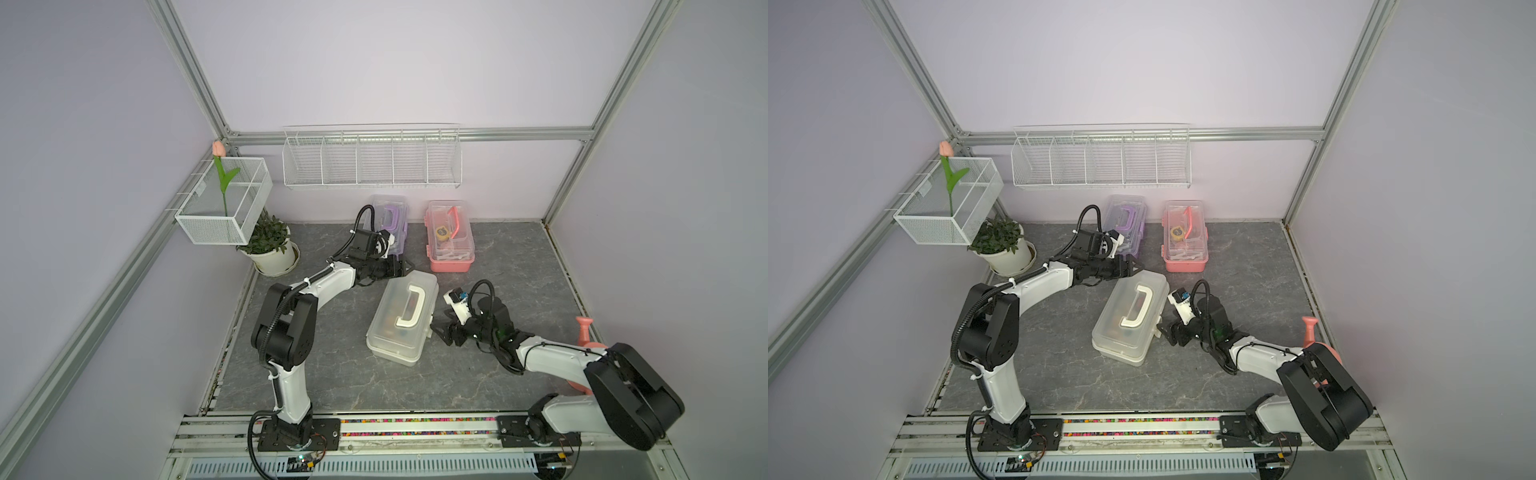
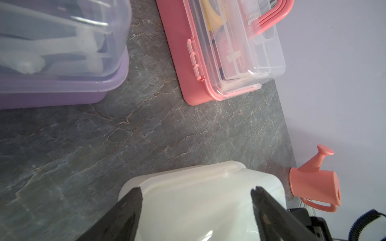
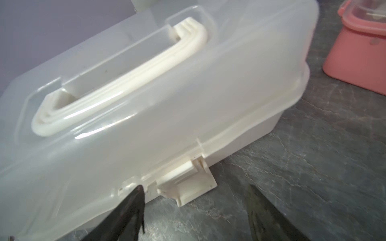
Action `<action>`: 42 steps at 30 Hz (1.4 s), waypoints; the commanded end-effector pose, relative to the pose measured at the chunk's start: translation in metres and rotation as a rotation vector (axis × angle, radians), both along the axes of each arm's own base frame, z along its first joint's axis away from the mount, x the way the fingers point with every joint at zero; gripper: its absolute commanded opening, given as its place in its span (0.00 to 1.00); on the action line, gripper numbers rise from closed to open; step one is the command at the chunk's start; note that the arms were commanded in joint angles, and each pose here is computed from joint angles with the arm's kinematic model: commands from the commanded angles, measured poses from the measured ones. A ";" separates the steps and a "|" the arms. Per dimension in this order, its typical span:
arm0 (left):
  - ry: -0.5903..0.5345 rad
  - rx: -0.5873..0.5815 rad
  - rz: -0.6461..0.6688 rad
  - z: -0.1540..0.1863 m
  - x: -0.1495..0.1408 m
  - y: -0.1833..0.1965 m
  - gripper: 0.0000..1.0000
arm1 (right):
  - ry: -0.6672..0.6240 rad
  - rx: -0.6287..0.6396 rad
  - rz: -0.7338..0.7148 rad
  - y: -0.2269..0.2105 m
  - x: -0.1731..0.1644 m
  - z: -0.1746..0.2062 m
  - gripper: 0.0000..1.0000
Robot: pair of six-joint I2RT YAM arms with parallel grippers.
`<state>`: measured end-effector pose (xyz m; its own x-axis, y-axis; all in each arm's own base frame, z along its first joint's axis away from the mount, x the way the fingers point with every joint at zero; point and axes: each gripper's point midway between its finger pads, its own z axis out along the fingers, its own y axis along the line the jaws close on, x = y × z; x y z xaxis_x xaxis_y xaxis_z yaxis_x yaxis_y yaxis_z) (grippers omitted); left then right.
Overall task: Close toolboxes
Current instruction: Adjust the toolbox at the center of the board, then fasten the toolbox latch on the toolbox.
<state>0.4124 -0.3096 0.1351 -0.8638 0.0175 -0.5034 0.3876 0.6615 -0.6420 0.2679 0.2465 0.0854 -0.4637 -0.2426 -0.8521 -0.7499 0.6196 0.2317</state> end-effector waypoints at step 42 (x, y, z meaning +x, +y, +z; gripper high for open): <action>0.124 0.266 -0.057 -0.008 -0.059 0.041 0.89 | -0.173 -0.105 0.274 0.051 -0.012 -0.050 0.71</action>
<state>0.3609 -0.2678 0.1310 -0.9071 0.1587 -0.3899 0.3526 0.7925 -0.4976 0.2603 0.2973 0.0442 -0.2358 -0.3867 -0.8915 -0.9054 0.4206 0.0571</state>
